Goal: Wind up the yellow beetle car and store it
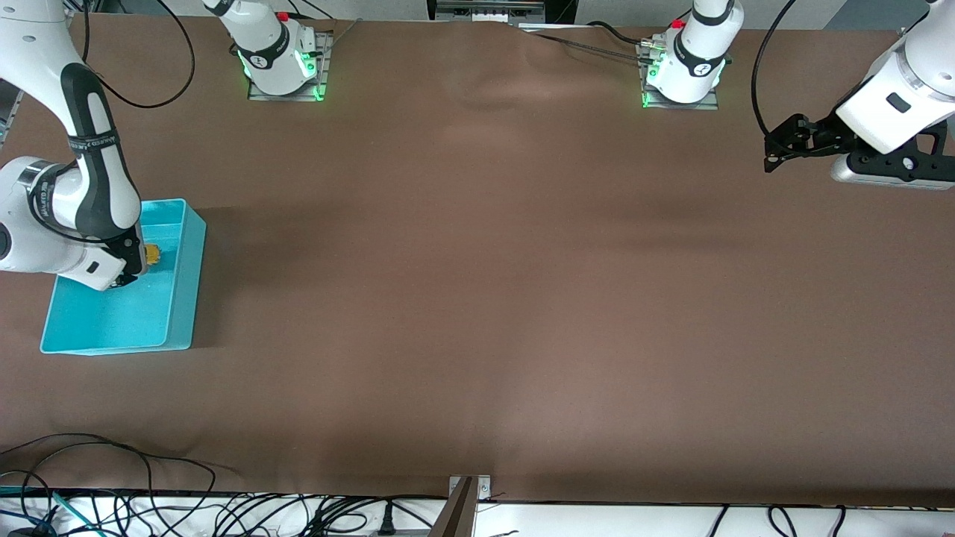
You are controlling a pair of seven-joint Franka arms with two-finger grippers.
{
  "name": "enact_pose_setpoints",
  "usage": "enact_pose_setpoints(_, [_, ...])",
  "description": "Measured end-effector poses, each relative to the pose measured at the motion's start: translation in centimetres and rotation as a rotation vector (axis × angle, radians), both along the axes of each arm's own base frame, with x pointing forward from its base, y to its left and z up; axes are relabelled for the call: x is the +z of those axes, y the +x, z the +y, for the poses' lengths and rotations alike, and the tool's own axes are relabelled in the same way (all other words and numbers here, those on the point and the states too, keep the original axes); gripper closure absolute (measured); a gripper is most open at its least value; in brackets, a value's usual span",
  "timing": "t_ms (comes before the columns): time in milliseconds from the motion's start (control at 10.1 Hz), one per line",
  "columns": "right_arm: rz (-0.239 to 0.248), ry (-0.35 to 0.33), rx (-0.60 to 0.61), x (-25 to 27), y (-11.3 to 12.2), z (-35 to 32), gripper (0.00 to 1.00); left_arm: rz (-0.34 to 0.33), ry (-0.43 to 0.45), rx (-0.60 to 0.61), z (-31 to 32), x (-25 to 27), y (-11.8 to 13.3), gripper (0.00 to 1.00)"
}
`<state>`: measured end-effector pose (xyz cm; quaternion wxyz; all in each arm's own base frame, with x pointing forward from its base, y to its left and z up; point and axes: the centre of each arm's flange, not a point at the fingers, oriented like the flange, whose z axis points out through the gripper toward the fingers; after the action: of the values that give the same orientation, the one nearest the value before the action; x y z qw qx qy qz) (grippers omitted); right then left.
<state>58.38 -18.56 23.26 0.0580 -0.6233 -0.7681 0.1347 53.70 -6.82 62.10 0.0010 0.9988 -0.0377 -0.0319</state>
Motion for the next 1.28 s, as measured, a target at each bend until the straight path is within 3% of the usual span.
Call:
enact_pose_setpoints(494, [-0.004, -0.002, 0.004, -1.1, -0.1, 0.0, 0.49, 0.0, 0.0, 0.0, 0.0, 0.0, 0.0, 0.0])
enact_pose_setpoints(889, [-0.008, 0.0, 0.016, -0.8, 0.0, -0.1, 0.01, 0.0, 0.0, 0.0, 0.0, 0.0, 0.0, 0.0])
enact_pose_setpoints(1284, [-0.069, 0.009, 0.003, 5.1, 1.1, 0.1, 0.0, 0.009, 0.0, -0.001, -0.1, -0.9, 0.7, 0.0])
